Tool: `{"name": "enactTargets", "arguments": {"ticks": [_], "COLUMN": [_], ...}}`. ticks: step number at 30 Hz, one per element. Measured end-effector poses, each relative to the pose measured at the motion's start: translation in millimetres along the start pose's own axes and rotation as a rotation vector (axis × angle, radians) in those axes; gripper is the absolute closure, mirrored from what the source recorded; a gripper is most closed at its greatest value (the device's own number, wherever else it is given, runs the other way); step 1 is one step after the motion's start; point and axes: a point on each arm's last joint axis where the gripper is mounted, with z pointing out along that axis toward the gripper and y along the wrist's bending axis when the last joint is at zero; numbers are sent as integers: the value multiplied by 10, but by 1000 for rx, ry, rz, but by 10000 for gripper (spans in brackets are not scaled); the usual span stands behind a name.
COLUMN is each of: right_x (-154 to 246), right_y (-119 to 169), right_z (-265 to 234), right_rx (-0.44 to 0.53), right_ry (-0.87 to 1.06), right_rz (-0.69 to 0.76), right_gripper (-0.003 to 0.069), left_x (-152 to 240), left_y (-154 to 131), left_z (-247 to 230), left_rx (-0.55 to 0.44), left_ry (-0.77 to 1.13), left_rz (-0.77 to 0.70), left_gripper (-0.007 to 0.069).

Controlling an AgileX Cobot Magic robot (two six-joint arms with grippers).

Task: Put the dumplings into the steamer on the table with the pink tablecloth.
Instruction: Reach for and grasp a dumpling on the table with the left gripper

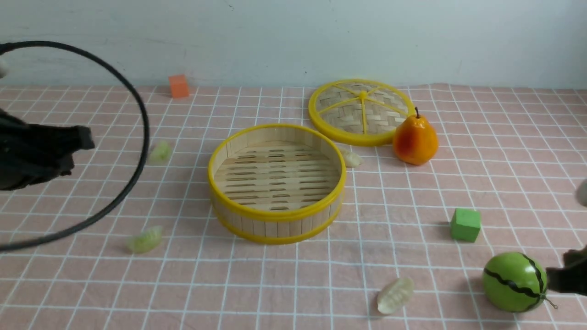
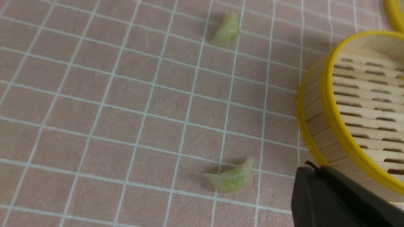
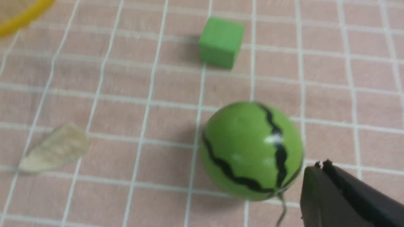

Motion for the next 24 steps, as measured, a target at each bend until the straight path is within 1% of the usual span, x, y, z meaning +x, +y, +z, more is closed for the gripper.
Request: {"name": "enactTargets", "arguments": {"ticks": [4,5,7,9,10,12,13,14,16,19,20,21,22,24], "right_x": [-135,-135,-193,-194,-184,-178,-178,-174,-173,-168,-167,-164,-156,-150], "right_y": [230,230,343,363,380,394,395,400,405,411,411,414,416,418], "right_z": [120,120,189,209,235,266,269,280,302,342,345,366,387,410], "right_rx": [-73,-77,-131,-137,-150,-160,-162,-167,-170,-170,-170,-170,-170,-169], "right_ry": [109,111,136,145,161,174,174,178,181,188,189,195,203,211], "right_rz": [-116,-122,-168,-166,-176,-188,-193,-196,-201,-205,-205,-205,-203,-203], "right_gripper": [662,662,662,662,662,660,660,659,659,659,659,659,659,657], "left_x": [-333,-323,-558,-628,-711,-775,-797,-799,-813,-767,-765,-724,-679,-614], "left_y": [-98,-93,-155,-172,-190,-196,-203,-193,-183,-150,-148,-126,-101,-67], "left_z": [329,359,569,670,829,1151,1140,1367,1650,1997,2020,2180,2324,2492], "left_rx": [0,-2,1,2,1,-4,-2,-8,-11,-14,-14,-16,-18,-23], "left_ry": [52,62,57,59,67,104,96,129,153,163,161,154,143,121], "left_rz": [59,58,84,97,120,166,167,195,227,254,254,259,263,275], "left_gripper": [638,638,638,636,622,546,546,466,337,193,184,136,108,98]}}
